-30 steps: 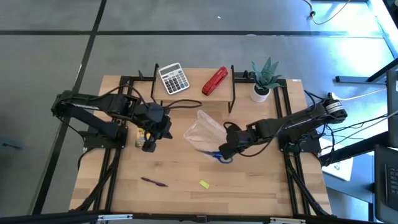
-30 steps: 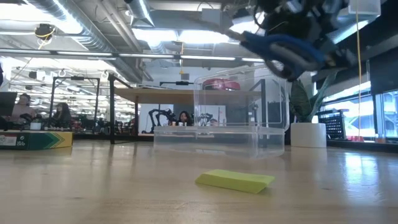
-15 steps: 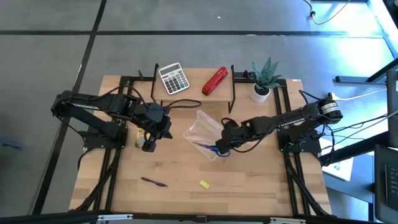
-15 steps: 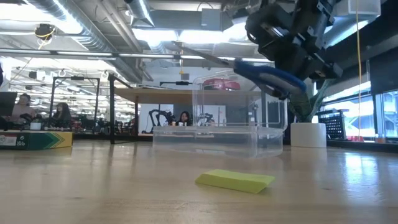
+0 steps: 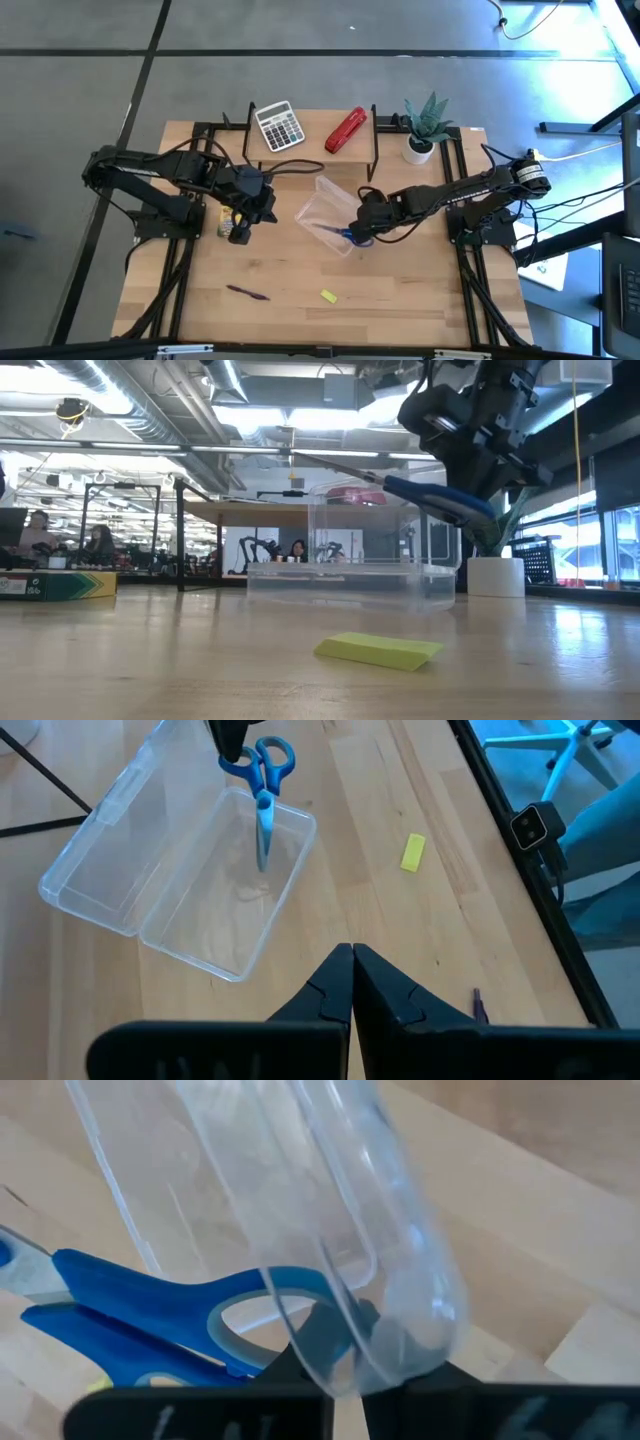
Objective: Pack school essentials
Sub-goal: Put the blue scissors into the transparent supply box
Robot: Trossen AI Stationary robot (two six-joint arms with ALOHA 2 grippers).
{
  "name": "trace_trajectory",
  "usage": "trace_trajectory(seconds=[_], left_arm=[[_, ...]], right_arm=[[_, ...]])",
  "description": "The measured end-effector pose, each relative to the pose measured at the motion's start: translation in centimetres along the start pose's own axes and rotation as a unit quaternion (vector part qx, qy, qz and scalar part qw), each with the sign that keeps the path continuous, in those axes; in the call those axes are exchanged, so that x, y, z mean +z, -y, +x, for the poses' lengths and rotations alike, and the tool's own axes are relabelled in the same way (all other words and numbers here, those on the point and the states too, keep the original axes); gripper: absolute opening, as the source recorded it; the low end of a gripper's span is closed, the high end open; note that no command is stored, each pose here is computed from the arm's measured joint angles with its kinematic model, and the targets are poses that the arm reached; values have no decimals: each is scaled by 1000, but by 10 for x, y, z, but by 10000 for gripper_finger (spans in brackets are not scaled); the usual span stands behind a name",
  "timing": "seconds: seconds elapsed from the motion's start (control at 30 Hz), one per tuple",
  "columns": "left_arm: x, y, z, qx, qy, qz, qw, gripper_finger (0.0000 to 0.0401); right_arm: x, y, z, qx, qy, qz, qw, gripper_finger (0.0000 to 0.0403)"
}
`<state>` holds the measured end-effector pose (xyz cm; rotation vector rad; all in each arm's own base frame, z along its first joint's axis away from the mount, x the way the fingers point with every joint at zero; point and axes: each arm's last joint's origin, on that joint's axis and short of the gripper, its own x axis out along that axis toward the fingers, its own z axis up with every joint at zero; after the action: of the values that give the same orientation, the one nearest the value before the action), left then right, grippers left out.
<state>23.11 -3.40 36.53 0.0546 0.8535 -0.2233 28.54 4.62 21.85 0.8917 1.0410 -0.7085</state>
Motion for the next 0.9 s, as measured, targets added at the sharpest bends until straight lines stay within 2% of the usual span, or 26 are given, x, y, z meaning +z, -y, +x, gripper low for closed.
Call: trace_trajectory(seconds=[0.6,0.8,0.9], left_arm=[[0,0,0,0,0,0,1000,0],[0,0,0,0,0,0,1000,0],[0,0,0,0,0,0,1000,0]], right_arm=[[8,9,1,-50,48,1,998,22],[10,9,0,-47,39,8,998,22],[12,1,-8,-26,38,21,999,22]])
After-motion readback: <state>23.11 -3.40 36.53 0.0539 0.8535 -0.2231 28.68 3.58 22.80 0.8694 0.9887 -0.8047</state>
